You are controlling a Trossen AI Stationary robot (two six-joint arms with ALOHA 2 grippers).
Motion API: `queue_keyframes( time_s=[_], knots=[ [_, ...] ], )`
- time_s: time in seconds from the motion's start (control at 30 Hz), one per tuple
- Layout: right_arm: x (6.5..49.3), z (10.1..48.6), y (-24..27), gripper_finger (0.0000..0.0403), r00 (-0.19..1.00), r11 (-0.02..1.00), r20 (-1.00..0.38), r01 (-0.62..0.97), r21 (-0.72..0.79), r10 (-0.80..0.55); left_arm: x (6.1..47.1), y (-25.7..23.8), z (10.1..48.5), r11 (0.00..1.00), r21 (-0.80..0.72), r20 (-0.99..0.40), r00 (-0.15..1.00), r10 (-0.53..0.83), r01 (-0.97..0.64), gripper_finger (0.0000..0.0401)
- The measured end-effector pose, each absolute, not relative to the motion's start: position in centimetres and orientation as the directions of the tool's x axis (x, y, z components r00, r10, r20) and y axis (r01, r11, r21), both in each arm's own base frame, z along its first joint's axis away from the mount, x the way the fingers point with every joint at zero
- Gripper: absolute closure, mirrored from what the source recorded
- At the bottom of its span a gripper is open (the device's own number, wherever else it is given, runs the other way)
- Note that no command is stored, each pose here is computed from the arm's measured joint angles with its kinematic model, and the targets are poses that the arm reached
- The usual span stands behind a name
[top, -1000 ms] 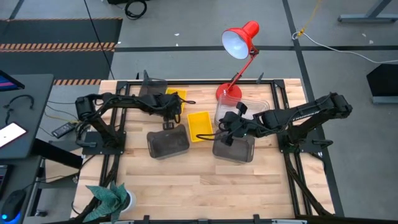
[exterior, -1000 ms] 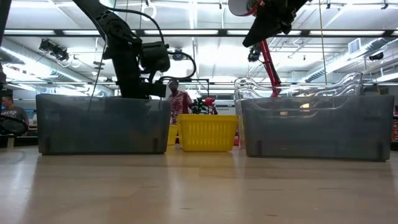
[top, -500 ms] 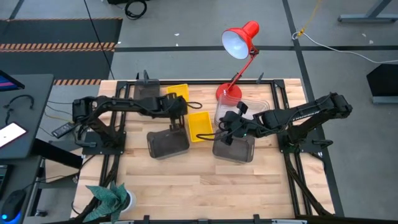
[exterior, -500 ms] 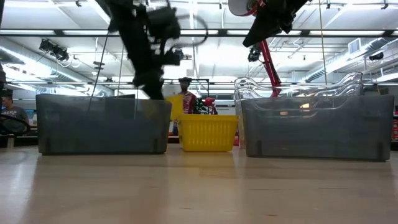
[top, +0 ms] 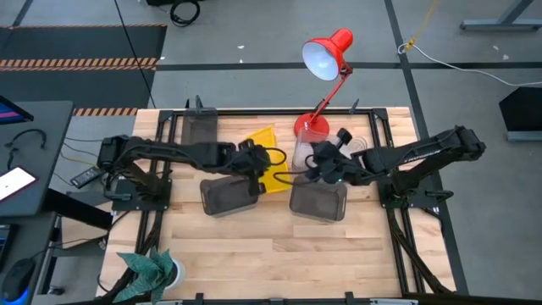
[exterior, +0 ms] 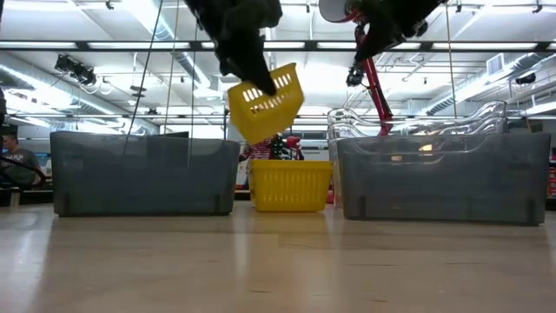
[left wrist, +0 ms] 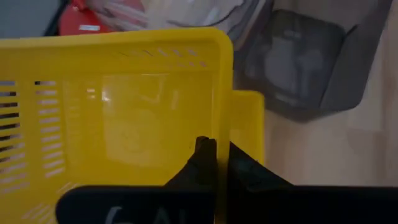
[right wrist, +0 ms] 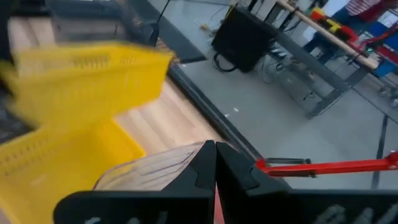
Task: Stack baskets by color
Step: Stack the top yellow bin on top of the bottom yellow bin
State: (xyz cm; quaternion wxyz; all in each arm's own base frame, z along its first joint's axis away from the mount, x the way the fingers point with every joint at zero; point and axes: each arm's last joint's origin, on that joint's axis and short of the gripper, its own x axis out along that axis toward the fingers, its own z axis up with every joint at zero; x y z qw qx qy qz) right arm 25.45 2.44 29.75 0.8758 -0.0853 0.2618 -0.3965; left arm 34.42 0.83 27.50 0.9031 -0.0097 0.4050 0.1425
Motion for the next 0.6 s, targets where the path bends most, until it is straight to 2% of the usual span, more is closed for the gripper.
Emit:
queue_keyframes(
  time_s=[0.3, 0.6],
  knots=[
    [23.6, 30.8, 3.3, 0.0393, 0.609, 0.709, -0.369, 0.644, -0.286, -0.702, 36.5, -1.1, 25.1, 0.964, 0.049, -0.722, 0.657, 0.215, -0.262, 0.0395],
    [23.0, 30.5, 3.6, 0.0393, 0.632, 0.723, -0.357, 0.639, -0.261, -0.688, 37.6, -1.6, 22.0, 0.965, 0.078, -0.786, 0.581, 0.213, -0.249, 0.0395]
  ],
)
